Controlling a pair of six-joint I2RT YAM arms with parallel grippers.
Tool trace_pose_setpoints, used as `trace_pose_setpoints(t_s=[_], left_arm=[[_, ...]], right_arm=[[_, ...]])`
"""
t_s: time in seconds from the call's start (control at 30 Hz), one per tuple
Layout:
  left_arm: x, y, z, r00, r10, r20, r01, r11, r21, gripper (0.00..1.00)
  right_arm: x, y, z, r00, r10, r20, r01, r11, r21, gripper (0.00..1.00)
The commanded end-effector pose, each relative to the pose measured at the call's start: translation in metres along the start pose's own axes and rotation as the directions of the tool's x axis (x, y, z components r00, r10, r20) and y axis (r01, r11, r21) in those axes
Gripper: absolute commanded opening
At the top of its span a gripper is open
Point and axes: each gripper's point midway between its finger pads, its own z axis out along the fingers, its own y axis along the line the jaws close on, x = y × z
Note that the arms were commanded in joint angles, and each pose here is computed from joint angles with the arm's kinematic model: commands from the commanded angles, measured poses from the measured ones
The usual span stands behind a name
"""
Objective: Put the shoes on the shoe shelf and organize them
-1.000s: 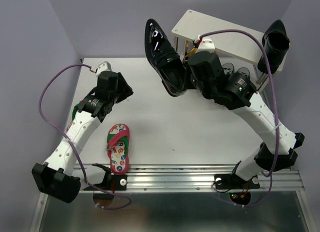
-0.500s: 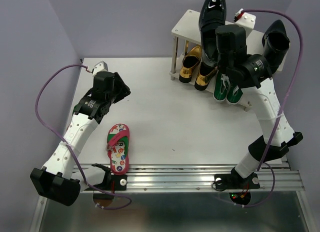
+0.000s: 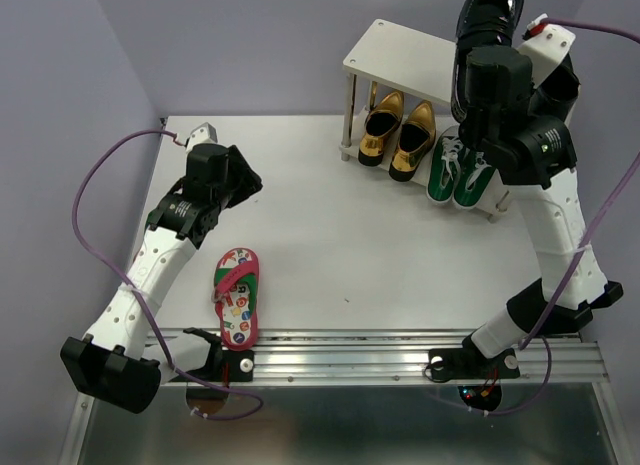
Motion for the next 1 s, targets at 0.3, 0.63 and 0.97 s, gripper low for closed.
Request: trace_pose_setpoints(t_s=[0.3, 0.63, 0.97], left_arm=[[-0.004, 0.0, -0.008, 1.0, 0.013, 0.028, -0.014, 0.999, 0.034, 0.65], [-0.007, -0.001, -0.008, 0.999, 0.014, 0.031, -0.015, 0.999, 0.035, 0.65], [-0.004, 0.001, -0.004, 1.0, 0.017, 0.022, -0.018, 0.999, 0.032, 0.65]], right_arm=[[-0.025, -0.052, 0.039, 0.966, 0.249, 0.074, -0.254, 0.964, 0.082, 0.01], [-0.01, -0.048, 0.055, 0.963, 0.27, 0.023, -0.271, 0.96, 0.069, 0.01], [-0.004, -0.058, 0.062, 0.954, 0.299, 0.02, -0.3, 0.949, 0.097, 0.01]])
